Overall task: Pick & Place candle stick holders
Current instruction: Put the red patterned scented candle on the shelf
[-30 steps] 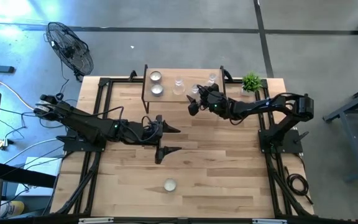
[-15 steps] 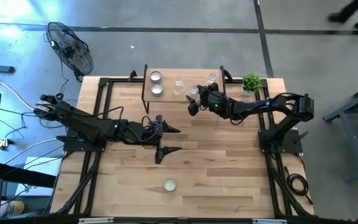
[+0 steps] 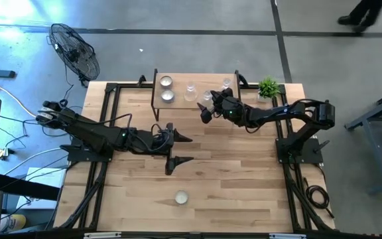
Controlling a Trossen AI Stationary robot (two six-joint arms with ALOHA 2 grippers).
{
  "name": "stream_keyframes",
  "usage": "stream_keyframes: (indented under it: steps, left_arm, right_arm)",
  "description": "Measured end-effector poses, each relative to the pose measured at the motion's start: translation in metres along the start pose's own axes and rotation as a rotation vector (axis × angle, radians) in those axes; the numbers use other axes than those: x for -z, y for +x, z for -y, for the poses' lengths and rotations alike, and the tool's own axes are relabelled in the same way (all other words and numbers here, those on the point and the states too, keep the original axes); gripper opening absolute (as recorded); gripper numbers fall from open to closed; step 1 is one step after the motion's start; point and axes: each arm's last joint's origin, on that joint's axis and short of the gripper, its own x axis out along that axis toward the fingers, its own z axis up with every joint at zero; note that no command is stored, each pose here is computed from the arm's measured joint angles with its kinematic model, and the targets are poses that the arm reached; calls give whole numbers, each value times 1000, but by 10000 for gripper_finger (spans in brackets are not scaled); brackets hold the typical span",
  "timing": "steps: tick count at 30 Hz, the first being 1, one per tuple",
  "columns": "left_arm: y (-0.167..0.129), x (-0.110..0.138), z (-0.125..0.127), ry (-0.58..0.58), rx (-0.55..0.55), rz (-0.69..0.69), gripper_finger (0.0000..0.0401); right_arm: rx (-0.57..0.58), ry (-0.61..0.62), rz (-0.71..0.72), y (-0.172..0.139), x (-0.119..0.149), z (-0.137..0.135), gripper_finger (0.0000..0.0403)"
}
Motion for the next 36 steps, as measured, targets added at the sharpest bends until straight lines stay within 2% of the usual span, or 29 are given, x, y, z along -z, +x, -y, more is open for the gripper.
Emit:
stream_keyframes:
  steps: [20, 24, 36]
  left_arm:
    - [0, 0, 0, -6, 0, -3, 331]
    - [0, 0, 0, -7, 0, -3, 331]
    - [0, 0, 0, -7, -1, -3, 331]
  right_arm:
    - [3, -4, 3, -1, 0, -1, 398]
    - [8, -50, 14, -3, 0, -6, 397]
    - [37, -94, 97, -28, -24, -15, 397]
